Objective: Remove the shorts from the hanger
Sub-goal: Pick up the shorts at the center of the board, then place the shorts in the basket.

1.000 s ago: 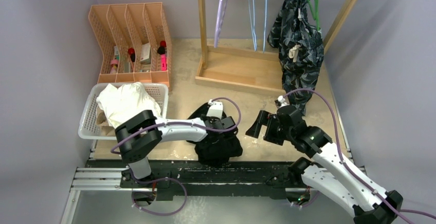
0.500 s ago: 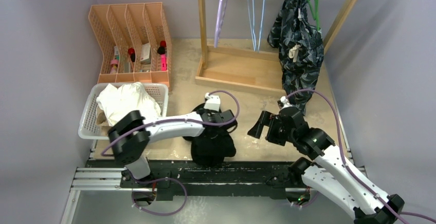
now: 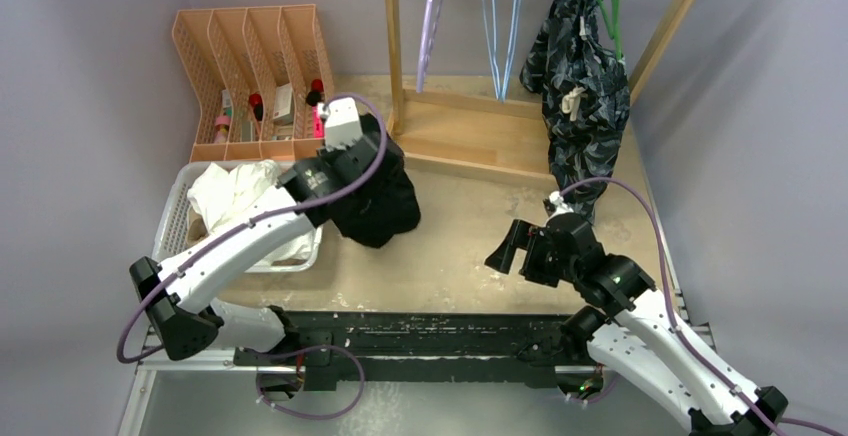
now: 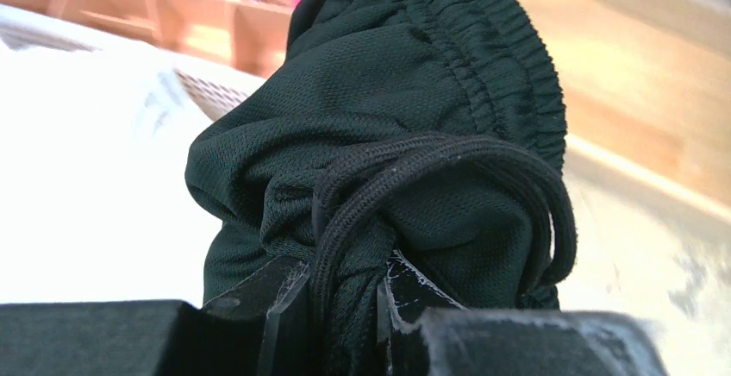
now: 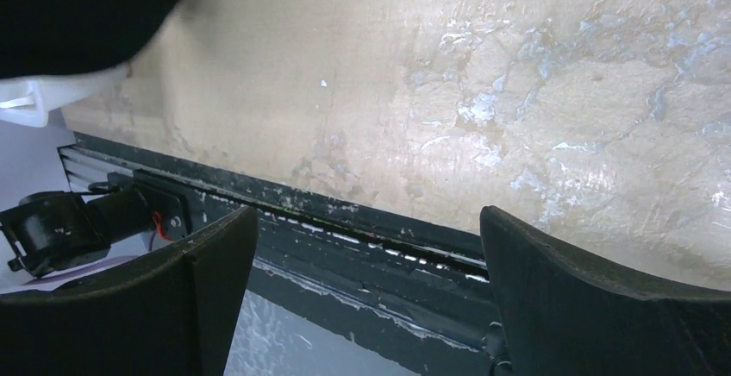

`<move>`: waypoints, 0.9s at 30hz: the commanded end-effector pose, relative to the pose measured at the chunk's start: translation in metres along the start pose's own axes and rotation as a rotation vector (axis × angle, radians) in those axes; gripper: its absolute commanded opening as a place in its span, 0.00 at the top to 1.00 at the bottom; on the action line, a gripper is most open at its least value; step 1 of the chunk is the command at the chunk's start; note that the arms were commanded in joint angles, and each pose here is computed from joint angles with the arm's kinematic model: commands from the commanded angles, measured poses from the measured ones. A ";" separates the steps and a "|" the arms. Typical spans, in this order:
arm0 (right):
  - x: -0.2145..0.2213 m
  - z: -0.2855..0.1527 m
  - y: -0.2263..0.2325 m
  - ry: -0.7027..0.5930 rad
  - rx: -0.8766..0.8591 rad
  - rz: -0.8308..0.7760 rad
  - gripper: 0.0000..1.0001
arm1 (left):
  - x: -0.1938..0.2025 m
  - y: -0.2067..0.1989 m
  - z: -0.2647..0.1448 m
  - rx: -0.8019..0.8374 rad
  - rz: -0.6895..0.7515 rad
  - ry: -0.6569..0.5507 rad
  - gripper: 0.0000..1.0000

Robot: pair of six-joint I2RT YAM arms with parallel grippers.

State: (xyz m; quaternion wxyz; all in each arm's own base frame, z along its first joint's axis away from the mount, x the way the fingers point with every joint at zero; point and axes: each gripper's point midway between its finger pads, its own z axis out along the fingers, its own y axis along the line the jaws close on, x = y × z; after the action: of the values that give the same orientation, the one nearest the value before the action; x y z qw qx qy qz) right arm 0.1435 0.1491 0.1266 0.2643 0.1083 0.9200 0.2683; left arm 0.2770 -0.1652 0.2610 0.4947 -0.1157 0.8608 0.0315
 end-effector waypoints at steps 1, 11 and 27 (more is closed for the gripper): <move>-0.005 -0.008 0.000 -0.028 -0.001 -0.026 0.00 | -0.070 0.037 -0.006 -0.149 -0.003 -0.136 1.00; -0.001 -0.011 -0.003 -0.044 -0.020 -0.013 0.00 | -0.174 0.118 -0.023 -0.430 -0.123 -0.307 1.00; 0.003 -0.014 0.007 -0.015 -0.082 -0.050 0.00 | -0.103 0.247 0.013 -0.826 -0.202 -0.196 1.00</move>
State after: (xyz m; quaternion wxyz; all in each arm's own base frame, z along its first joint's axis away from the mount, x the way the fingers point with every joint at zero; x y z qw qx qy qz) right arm 0.1340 0.1436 0.1358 0.2839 0.0967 0.9100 0.2864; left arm 0.2941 0.0919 0.3705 0.5039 -0.3665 0.6953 0.3580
